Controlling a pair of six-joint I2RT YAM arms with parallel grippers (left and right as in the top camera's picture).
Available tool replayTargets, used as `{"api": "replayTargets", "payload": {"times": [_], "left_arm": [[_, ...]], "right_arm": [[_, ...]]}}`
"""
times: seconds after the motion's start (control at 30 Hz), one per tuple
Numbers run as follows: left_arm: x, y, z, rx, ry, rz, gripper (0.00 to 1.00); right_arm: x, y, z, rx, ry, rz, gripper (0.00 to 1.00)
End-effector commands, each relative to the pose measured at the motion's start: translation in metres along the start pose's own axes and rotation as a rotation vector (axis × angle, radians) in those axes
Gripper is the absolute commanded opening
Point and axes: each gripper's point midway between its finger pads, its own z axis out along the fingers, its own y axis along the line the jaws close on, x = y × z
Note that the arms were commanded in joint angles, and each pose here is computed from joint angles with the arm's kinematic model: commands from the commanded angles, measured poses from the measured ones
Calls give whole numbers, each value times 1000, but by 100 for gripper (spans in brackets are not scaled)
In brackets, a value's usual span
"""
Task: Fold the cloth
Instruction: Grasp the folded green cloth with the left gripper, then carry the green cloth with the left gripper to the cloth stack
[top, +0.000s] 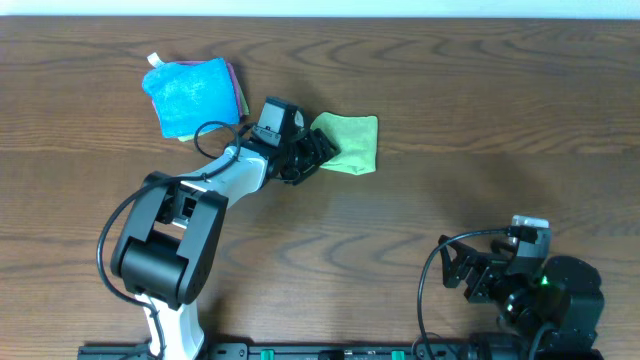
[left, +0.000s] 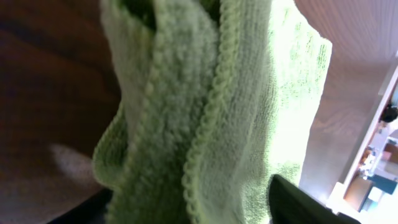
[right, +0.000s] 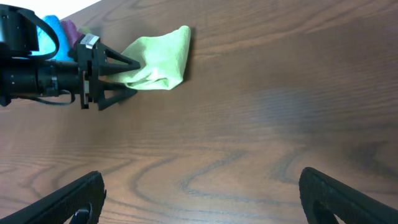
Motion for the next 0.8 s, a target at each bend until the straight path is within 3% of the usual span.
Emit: {"api": "replayTargets", "payload": {"times": [0.0, 0.1, 0.3, 0.33, 0.6, 0.77], "left_arm": [[-6, 10, 7, -29, -31, -8, 59], [-7, 13, 11, -29, -32, -7, 48], [-8, 8, 17, 6, -27, 57, 8], [-9, 4, 16, 25, -26, 77, 6], [-14, -41, 6, 189, -20, 156, 6], [-36, -86, -30, 264, -101, 207, 6]], "right_arm": [[1, -1, 0, 1, -1, 20, 99], [1, -1, 0, 1, -1, 20, 99], [1, -1, 0, 1, -1, 20, 99], [1, -1, 0, 1, -1, 20, 99], [1, -1, 0, 1, -1, 20, 99], [1, -1, 0, 1, -1, 20, 99]]}}
